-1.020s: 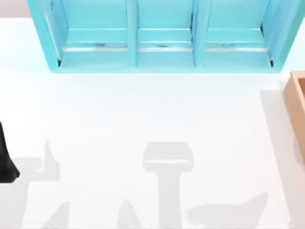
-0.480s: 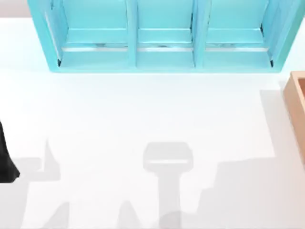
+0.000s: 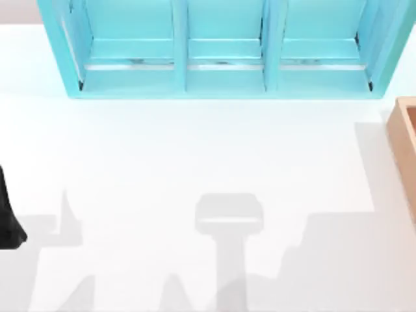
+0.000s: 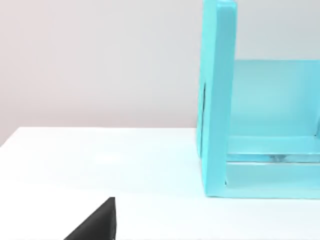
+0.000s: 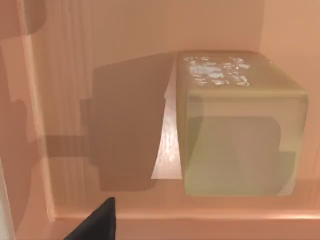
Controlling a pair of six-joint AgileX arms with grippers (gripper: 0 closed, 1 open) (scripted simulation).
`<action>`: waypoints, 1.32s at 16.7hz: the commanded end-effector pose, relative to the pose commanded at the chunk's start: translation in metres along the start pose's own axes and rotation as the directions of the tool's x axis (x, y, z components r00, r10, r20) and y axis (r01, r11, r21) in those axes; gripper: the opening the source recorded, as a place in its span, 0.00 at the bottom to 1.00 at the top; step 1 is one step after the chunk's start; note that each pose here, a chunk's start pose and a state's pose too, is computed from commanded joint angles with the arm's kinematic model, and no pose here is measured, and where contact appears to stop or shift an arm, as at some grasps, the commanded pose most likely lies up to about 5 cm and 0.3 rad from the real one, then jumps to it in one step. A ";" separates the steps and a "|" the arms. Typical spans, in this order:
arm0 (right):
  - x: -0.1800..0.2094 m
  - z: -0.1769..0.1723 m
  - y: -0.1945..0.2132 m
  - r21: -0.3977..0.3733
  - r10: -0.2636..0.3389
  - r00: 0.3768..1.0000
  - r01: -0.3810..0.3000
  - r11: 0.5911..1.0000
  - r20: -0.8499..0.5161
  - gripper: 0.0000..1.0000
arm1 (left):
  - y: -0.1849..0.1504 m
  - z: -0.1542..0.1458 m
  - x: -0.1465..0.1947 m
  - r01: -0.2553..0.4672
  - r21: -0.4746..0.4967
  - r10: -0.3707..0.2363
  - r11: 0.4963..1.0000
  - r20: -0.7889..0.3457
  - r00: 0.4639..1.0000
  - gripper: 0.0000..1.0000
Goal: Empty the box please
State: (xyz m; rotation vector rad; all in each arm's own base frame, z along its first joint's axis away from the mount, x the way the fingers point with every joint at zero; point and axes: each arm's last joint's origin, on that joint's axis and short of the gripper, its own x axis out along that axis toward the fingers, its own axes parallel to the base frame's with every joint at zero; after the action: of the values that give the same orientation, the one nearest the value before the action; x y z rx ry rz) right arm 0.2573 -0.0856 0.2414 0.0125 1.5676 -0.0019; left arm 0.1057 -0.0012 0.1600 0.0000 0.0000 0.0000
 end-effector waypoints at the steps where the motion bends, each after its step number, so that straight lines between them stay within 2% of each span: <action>1: 0.004 0.000 0.000 0.002 0.001 1.000 -0.001 1.000 -0.003 1.00 | 0.000 0.000 0.000 0.000 0.000 0.000 1.000 0.000 1.000 1.00; 10: 0.093 0.001 -0.002 0.003 -0.001 1.000 0.001 1.000 0.004 1.00 | 0.000 0.000 0.000 0.000 0.000 0.000 1.000 0.000 1.000 1.00; 15: 0.099 0.000 -0.001 0.003 0.001 1.000 -0.001 1.000 -0.002 1.00 | 0.000 0.000 0.000 0.000 0.000 0.000 1.000 0.000 1.000 1.00; 22: 0.099 0.000 -0.001 0.003 0.001 1.000 -0.001 1.000 -0.002 0.47 | 0.000 0.000 0.000 0.000 0.000 0.000 1.000 0.000 1.000 1.00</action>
State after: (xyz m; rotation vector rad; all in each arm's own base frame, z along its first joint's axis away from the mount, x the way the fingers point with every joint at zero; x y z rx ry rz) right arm 0.2575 -0.0862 0.1423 0.0157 1.5695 -0.0038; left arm 0.1057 -0.0012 0.1600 0.0000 0.0000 0.0000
